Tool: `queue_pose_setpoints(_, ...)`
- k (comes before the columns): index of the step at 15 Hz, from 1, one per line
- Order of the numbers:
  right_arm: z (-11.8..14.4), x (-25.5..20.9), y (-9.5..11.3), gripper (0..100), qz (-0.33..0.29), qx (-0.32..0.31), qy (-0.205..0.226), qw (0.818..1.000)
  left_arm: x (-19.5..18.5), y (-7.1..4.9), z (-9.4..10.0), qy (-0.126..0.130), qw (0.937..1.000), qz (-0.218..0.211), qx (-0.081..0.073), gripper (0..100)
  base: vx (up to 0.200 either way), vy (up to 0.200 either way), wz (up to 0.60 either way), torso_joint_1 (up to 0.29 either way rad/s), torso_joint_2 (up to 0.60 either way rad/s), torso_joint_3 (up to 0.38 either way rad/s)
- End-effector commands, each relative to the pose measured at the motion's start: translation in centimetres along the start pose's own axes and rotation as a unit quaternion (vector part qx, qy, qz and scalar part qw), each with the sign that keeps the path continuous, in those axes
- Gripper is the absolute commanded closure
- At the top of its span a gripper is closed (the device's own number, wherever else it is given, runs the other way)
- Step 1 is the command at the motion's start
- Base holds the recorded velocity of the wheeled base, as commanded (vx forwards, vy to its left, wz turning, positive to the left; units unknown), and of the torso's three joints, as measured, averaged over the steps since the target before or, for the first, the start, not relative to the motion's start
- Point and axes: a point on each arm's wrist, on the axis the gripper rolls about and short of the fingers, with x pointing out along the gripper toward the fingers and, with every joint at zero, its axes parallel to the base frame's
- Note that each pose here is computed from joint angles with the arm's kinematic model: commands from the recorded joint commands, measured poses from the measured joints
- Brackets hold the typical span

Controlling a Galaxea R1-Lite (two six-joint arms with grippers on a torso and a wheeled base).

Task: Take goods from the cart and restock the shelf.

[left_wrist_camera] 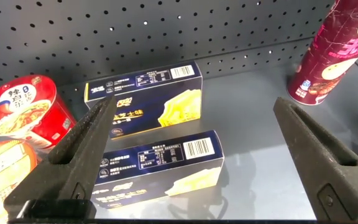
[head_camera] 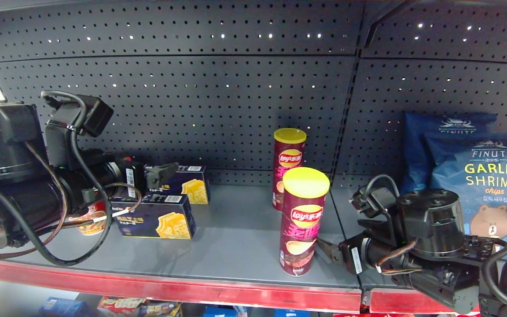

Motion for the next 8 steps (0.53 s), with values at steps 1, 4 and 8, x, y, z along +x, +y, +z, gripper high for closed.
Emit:
queue_pose_setpoints(1, -0.04, 0.23, 0.21, 0, 0.002, -0.001, 0.002, 1.0, 0.06, -0.01, -0.03, 0.001, 1.0, 0.0, 0.0, 0, 0.0, 0.0, 0.0, 0.0, 0.0, 0.0)
queue_pose_setpoints(4, 0.06, 0.48, 0.47, 0, 0.005, -0.003, 0.002, 1.0, 0.1, -0.01, -0.06, 0.002, 1.0, 0.0, 0.0, 0, 0.0, 0.0, 0.0, 0.0, 0.0, 0.0)
queue_pose_setpoints(8, 0.14, 0.82, 0.81, 0, 0.008, -0.004, 0.002, 1.0, 0.1, -0.01, -0.06, 0.002, 1.0, 0.0, 0.0, 0, 0.0, 0.0, 0.0, 0.0, 0.0, 0.0)
